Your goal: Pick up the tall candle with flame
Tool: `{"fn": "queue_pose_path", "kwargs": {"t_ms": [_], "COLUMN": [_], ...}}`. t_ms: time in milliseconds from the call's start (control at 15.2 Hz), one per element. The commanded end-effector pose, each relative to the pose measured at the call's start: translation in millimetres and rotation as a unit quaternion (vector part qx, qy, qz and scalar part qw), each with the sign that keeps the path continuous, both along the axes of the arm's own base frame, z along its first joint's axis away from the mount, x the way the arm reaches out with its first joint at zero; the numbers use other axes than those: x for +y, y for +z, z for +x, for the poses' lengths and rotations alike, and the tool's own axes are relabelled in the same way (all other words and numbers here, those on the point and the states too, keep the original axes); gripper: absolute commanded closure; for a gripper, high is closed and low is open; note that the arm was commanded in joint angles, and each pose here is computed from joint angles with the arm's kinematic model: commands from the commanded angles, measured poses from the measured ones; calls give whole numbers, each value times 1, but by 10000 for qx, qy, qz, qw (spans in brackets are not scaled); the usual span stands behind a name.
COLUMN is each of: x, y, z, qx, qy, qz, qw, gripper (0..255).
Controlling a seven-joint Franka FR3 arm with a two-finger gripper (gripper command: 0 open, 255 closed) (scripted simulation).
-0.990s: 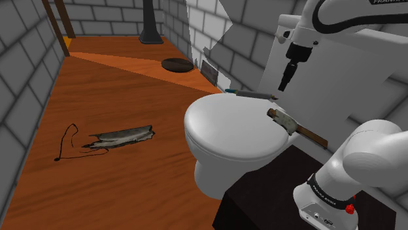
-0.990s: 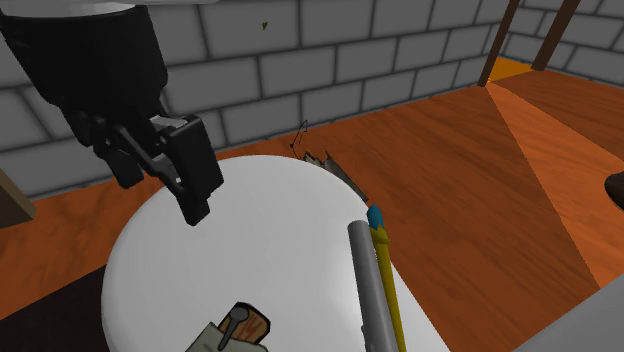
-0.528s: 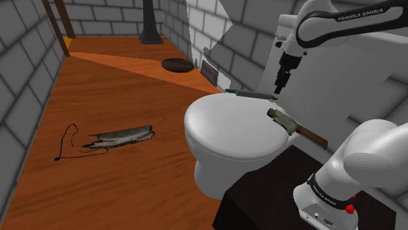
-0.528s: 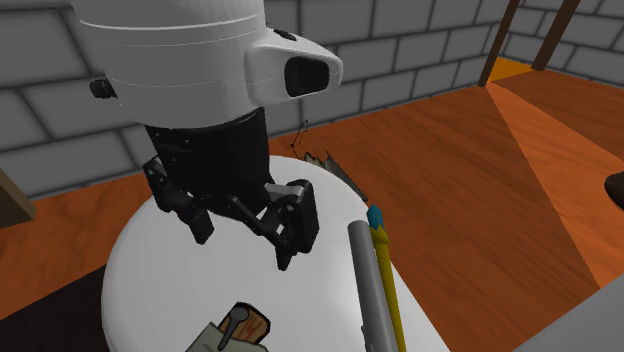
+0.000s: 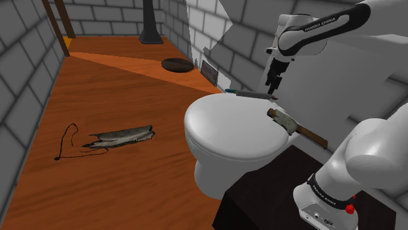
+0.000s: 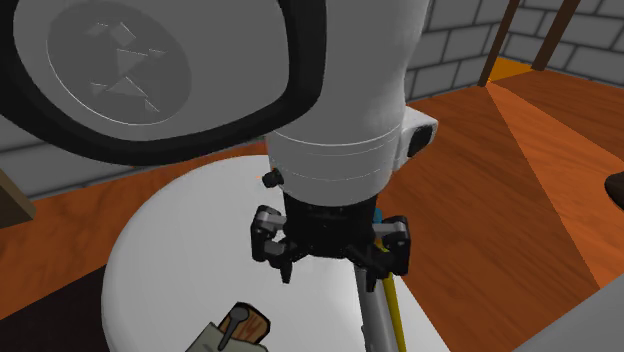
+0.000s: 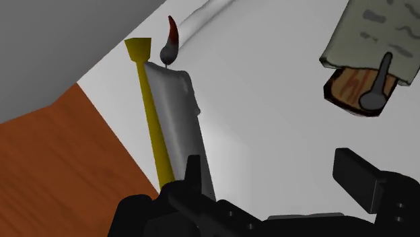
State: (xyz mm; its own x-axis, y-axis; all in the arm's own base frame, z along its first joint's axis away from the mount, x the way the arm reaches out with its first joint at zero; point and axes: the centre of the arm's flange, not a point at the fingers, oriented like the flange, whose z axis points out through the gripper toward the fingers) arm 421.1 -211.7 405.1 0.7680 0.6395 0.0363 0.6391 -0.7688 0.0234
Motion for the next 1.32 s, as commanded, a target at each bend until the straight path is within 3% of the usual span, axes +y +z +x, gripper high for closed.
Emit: {"fn": "queue_pose_path", "kwargs": {"t_ms": [0, 264, 858, 924, 1254], "x": [-17, -39, -39, -39, -39], "y": [-16, -38, -78, -78, -78], "z": [17, 46, 46, 46, 45], "qx": [-37, -95, -95, -95, -95], "qy": [268, 681, 681, 681, 681], "qz": [-54, -116, -116, -116, -116], "qw": [9996, 9976, 9976, 9976, 9976], "gripper": [0, 0, 0, 255, 255]}}
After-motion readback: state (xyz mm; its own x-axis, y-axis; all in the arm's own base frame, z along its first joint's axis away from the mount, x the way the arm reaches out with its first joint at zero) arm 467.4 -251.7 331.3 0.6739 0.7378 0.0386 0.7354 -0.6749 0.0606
